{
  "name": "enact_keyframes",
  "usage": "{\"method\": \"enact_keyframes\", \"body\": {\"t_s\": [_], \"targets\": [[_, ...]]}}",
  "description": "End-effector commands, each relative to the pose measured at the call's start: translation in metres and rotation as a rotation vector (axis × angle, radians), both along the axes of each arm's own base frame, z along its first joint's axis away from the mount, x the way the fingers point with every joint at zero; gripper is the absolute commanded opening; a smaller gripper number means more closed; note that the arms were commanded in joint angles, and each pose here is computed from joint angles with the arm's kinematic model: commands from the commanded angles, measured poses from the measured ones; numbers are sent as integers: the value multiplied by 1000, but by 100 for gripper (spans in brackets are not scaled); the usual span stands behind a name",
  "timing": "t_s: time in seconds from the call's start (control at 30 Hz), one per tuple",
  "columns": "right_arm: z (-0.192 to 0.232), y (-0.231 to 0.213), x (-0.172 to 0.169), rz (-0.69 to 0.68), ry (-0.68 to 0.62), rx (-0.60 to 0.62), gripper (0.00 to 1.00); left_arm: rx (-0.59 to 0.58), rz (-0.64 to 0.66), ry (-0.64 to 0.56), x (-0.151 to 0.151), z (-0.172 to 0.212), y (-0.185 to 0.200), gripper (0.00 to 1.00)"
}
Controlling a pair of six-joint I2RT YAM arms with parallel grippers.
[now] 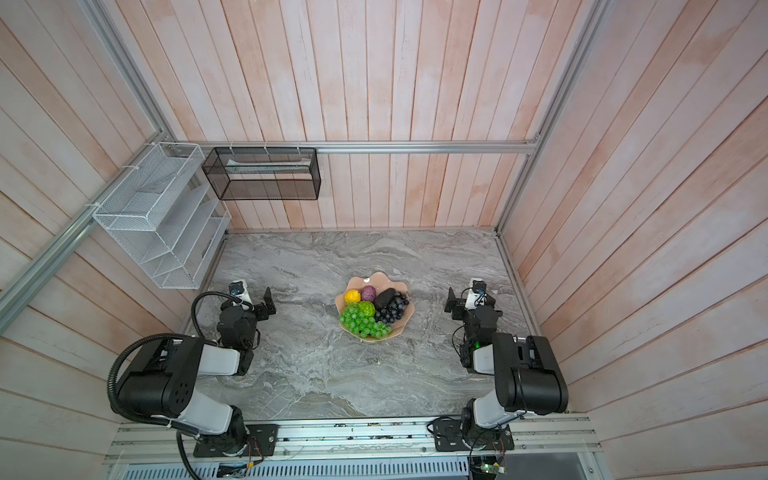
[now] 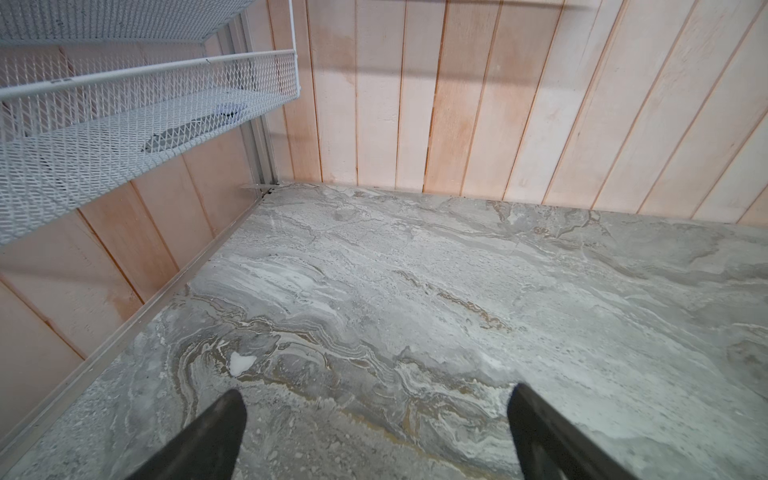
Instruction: Place and organize the fake fruits in the fruit bowl
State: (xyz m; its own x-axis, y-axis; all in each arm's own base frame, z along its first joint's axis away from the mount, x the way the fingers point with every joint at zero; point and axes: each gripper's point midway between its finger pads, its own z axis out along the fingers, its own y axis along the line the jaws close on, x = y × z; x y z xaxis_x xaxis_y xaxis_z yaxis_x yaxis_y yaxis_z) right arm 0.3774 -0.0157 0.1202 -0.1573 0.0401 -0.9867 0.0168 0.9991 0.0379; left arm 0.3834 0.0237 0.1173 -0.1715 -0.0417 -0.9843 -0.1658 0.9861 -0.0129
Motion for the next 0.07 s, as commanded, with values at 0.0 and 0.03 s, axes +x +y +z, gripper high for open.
{"method": "enact_keyframes", "body": {"t_s": [0.0,0.03], "targets": [[4,0,1,9,-8,3,98,-2,-3,-47,2,12,1,100],[4,0,1,9,-7,4,98,-3,-3,-49,2,13,1,100]]}}
